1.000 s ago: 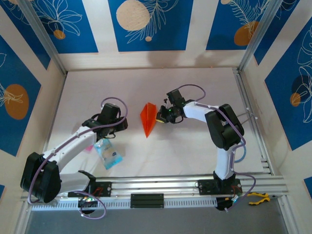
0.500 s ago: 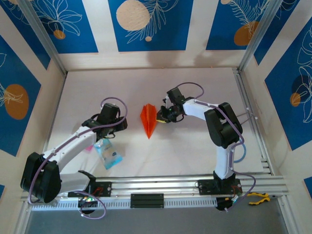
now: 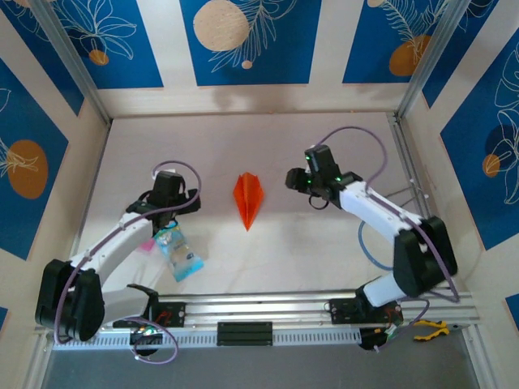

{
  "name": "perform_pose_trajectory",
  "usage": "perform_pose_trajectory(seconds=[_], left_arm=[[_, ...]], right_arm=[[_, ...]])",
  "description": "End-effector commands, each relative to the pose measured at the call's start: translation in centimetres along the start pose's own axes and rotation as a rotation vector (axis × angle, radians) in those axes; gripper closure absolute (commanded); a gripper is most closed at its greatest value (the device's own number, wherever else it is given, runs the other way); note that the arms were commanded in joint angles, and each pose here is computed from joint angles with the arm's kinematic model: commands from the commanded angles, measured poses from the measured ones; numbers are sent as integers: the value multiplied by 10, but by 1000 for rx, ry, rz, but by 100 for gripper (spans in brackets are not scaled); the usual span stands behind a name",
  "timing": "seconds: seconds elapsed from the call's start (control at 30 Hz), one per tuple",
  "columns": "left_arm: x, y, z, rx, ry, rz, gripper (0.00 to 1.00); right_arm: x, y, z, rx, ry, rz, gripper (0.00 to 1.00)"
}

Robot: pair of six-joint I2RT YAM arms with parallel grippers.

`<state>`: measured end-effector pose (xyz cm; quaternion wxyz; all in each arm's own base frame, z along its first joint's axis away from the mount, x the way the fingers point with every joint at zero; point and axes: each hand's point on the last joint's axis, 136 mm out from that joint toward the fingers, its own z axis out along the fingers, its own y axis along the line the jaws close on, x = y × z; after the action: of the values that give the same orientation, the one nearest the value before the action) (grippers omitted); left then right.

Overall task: Fold a paper plane with a square sheet of paper (pick it up from the middle)
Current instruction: Reset both arms

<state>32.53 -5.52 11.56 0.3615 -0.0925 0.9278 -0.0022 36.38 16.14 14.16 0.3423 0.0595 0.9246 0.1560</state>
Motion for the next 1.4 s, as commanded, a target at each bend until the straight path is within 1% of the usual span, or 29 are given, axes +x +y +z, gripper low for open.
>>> perform_pose_trajectory(seconds=[0.0, 0.03, 0.07, 0.13, 0.17, 0.23, 0.27, 0.33, 0.4, 0.47, 0.5, 0.6, 0.7, 0.73, 0.77, 0.8, 0.83, 0.87, 0.9, 0.93, 0.97, 1.0, 1.07, 1.1, 1.23, 1.37], left_arm=[[-23, 29, 9, -112, -90, 32, 0], [-26, 34, 14, -116, -102, 15, 0], [-30, 39, 19, -120, -127, 10, 0], [-38, 50, 23, -162, -175, 21, 0], [-44, 53, 24, -173, -193, 33, 0], [-57, 49, 27, -167, -263, 110, 0], [-61, 49, 30, -174, -295, 120, 0], [-70, 44, 32, -155, -360, 146, 0], [-76, 36, 36, -120, -415, 205, 0], [-77, 34, 45, -128, -425, 250, 0], [-74, 35, 51, -128, -405, 254, 0], [-65, 29, 64, -76, -396, 266, 0], [-54, 30, 68, -55, -447, 256, 0], [-52, 29, 66, -35, -440, 254, 0], [-53, 27, 66, -10, -466, 257, 0], [-50, 28, 65, 3, -463, 247, 0], [-47, 29, 65, 22, -474, 236, 0], [-43, 33, 66, 23, -519, 222, 0], [-45, 42, 61, -15, -566, 188, 0], [-38, 46, 64, -18, -501, 175, 0], [-43, 45, 66, -29, -495, 181, 0], [-47, 43, 65, -24, -539, 187, 0], [-43, 44, 65, -23, -510, 183, 0], [-45, 44, 64, -26, -530, 185, 0], [-44, 40, 64, -7, -522, 200, 0], [-44, 39, 65, -2, -523, 200, 0]], right_arm=[[-21, -61, -7, 305, -241, -222, 33], [-24, -69, -9, 335, -279, -251, 26], [-27, -80, -8, 365, -304, -276, 24], [-31, -96, -10, 388, -290, -262, 23], [-35, -99, -10, 383, -303, -282, 23], [-43, -104, -13, 378, -360, -337, 23], [-42, -108, -11, 348, -373, -347, 23], [-40, -117, -8, 274, -381, -305, 24], [-37, -121, -6, 197, -400, -287, 24], [-37, -117, -8, 116, -471, -317, 24], [-35, -117, -8, 79, -494, -318, 24], [-23, -117, 1, -16, -494, -337, 25], [-11, -113, 13, -58, -512, -379, 25], [-13, -117, 15, -46, -524, -364, 24], [-14, -121, 17, -26, -499, -346, 24], [-17, -124, 20, -19, -465, -326, 25], [-21, -130, 22, -9, -464, -294, 21], [-25, -144, 23, 38, -450, -228, 0], [-25, -145, 21, 28, -453, -218, 1], [-25, -146, 22, 44, -465, -221, 1], [-25, -146, 22, 68, -464, -227, 1], [-25, -146, 21, 74, -473, -228, 1], [-26, -148, 21, 87, -472, -219, 1], [-26, -149, 20, 87, -475, -219, 1], [-26, -149, 20, 108, -485, -226, 1], [-27, -149, 21, 94, -476, -221, 1]])
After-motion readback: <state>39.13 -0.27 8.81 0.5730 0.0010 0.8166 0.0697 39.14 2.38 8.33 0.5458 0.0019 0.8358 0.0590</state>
